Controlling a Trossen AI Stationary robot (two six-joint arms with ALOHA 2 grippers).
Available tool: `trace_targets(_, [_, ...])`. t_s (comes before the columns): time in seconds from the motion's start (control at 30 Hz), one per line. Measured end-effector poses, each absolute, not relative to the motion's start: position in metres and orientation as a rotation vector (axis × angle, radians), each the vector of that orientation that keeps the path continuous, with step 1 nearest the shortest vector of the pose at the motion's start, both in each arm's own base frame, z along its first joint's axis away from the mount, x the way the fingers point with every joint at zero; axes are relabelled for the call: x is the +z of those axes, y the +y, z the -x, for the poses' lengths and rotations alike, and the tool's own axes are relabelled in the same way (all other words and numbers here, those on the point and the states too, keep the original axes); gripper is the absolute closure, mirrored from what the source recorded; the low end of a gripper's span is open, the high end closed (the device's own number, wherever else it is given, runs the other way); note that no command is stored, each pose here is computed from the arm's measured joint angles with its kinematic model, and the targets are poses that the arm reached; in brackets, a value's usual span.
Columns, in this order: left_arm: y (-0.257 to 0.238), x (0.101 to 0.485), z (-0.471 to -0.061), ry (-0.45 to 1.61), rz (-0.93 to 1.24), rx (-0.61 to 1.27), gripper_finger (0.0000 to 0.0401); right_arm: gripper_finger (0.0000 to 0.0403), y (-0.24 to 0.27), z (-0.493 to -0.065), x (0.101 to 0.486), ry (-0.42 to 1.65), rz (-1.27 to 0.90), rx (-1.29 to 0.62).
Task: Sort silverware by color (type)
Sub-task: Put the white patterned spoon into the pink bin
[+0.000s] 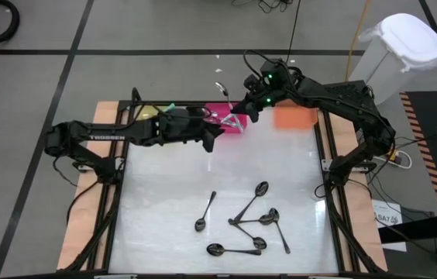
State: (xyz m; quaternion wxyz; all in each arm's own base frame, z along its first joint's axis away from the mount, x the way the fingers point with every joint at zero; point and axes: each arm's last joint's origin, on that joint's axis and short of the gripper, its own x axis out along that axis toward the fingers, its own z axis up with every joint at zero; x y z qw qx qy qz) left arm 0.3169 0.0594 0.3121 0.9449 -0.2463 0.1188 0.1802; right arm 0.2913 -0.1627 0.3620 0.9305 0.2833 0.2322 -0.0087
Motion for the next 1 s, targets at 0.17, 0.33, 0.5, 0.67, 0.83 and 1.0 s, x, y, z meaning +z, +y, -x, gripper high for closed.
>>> trace_targets(0.17, [0.062,0.308,-0.317,0.255,0.574,0.405,0.0234,0.0381,-0.163,-0.292,0.363,0.470,-0.580,-0.018])
trace_targets(0.33, [0.063,0.294,-0.324,0.311,0.594,0.428,0.0157,0.0381,-0.164,-0.291,0.363,0.468,-0.577,-0.021])
trace_targets(0.5, [0.065,0.278,-0.334,0.340,0.645,0.450,0.0111,0.0381,-0.164,-0.291,0.362,0.469,-0.571,-0.020])
trace_targets(0.67, [0.054,0.294,-0.344,0.176,0.584,0.345,0.0113,0.0381,-0.167,-0.288,0.363,0.464,-0.609,0.010])
trace_targets(0.83, [0.052,0.300,-0.345,0.124,0.555,0.323,0.0117,0.0381,-0.169,-0.287,0.364,0.451,-0.632,0.058])
trace_targets(1.0, [0.060,0.297,-0.343,0.138,0.578,0.348,0.0117,0.0381,-0.168,-0.288,0.368,0.419,-0.610,0.129])
